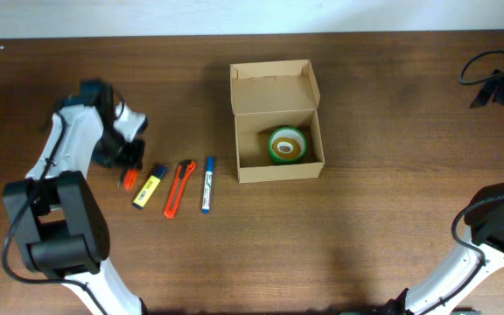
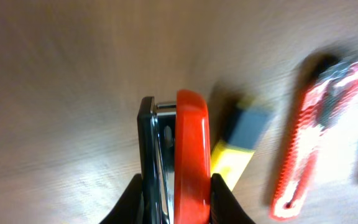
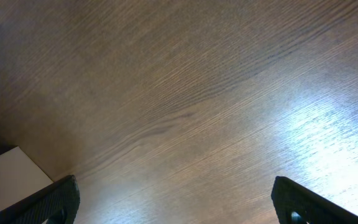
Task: Pack container
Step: 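Lift the red stapler and carry it over the box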
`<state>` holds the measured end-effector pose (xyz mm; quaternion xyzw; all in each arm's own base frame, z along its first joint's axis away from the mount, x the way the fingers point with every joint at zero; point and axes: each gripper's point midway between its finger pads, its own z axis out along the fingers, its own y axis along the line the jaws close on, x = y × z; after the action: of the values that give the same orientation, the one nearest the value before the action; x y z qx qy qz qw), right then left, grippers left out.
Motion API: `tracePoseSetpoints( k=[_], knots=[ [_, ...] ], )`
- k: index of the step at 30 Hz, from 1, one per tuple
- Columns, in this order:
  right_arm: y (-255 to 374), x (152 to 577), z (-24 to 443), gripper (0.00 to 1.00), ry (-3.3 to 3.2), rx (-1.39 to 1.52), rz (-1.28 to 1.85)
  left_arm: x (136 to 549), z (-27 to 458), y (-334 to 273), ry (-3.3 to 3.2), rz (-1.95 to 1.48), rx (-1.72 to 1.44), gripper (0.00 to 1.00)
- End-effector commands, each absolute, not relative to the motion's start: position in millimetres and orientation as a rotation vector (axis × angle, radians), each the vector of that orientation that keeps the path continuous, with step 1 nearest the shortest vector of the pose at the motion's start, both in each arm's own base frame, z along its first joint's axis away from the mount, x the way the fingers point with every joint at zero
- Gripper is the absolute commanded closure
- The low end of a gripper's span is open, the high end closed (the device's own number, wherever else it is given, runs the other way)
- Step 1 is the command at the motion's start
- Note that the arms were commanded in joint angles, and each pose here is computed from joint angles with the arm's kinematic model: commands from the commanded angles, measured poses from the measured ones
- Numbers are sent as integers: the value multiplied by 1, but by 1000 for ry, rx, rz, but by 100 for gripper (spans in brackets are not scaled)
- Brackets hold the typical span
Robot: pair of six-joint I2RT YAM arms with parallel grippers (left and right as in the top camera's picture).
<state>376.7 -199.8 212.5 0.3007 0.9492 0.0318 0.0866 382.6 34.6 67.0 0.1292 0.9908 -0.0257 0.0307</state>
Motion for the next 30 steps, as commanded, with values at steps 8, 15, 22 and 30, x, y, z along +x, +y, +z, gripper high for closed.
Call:
tracePoseSetpoints(
  k=[8, 15, 22, 30],
  knots=[
    [-195, 376, 225, 1, 2804, 866, 102, 451, 208, -24, 2684, -13, 631, 98],
    [-195, 376, 225, 0, 2804, 865, 103, 453, 296, -83, 2369, 70, 996, 99],
    [-195, 376, 225, 1, 2804, 866, 102, 423, 309, -163, 2179, -1, 1338, 98],
    [-195, 376, 225, 1, 2804, 865, 103, 389, 272, -229, 2084, -115, 1683, 99]
  ],
)
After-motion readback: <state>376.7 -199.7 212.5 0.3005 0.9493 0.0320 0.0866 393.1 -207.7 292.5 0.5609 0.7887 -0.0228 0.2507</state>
